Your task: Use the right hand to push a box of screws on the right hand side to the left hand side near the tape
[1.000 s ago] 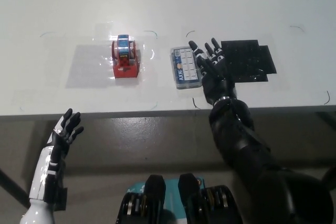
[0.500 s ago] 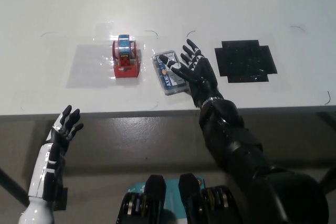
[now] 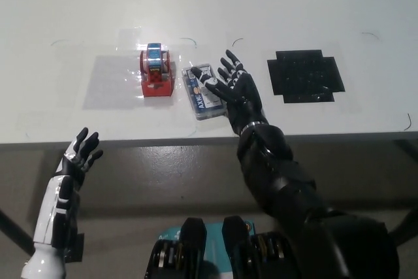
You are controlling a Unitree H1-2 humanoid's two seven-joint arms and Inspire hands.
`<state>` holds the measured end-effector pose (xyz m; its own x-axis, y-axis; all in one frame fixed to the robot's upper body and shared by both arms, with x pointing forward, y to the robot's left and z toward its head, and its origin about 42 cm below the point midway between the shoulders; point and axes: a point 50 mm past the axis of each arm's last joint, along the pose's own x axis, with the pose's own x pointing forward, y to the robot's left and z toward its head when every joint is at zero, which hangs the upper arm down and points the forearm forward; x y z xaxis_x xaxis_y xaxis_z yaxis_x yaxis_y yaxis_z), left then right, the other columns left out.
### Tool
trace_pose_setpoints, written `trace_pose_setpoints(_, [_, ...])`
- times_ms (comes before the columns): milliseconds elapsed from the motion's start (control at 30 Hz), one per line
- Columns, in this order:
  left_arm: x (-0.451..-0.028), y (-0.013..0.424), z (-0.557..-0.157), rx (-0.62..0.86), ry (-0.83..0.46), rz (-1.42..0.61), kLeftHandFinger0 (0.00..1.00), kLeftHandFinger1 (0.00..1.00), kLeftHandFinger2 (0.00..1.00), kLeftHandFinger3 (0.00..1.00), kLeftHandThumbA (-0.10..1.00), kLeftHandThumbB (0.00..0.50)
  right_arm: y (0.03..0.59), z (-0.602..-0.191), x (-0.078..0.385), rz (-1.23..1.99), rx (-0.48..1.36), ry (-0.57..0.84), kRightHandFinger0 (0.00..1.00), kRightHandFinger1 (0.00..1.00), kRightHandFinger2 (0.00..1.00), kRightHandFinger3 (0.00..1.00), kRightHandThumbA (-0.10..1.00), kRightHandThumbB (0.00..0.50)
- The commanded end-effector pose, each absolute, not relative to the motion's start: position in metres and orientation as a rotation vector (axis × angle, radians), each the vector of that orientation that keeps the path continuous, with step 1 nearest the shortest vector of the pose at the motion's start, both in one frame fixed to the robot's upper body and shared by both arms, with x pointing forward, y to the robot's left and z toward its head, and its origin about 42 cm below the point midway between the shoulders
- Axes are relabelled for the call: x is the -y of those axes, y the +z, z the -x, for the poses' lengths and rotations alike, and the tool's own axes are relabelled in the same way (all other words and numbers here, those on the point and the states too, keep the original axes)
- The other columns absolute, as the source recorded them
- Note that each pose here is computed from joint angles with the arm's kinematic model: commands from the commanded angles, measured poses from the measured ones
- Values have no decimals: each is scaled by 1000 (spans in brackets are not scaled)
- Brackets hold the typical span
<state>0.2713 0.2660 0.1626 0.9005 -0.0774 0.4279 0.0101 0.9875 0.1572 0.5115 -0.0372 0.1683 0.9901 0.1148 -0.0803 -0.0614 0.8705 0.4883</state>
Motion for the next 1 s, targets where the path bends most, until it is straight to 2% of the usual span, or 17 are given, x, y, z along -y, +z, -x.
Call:
trace_pose_setpoints(0, [-269,177,-276,506,-61,-161,1000,1000,1000,1000,1000,50,193,-515,12,-671,-108,84,1000,1000,1000,1000,1000,254])
trace_pose_setpoints(167, [-269,179,-276,513,-57,-164,1000,1000,1000,1000,993,44,187,-509,2,-723,-157,68,1000,1000,1000,1000,1000,282])
trace_pose_setpoints(267, [-270,180,-276,514,-53,-171,1000,1000,1000,1000,992,36,189,-509,-1,-752,-170,48,1000,1000,1000,1000,1000,260])
trace_pose_setpoints(300, [-270,180,-276,509,-55,-173,1000,1000,1000,1000,995,30,189,-508,-2,-768,-174,38,1000,1000,1000,1000,1000,276])
trace_pose_setpoints(467, [-270,180,-277,512,-59,-160,1000,1000,1000,1000,983,33,193,-508,-6,-841,-193,-5,1000,1000,1000,1000,1000,292])
trace_pose_setpoints(667, [-270,182,-278,516,-58,-172,1000,1000,1000,1000,989,26,199,-510,-10,-894,-198,-23,1000,1000,1000,1000,1000,262])
trace_pose_setpoints(967, [-269,184,-280,529,-58,-179,1000,1000,1000,1000,994,16,199,-509,-16,-947,-237,-3,1000,1000,1000,1000,1000,296])
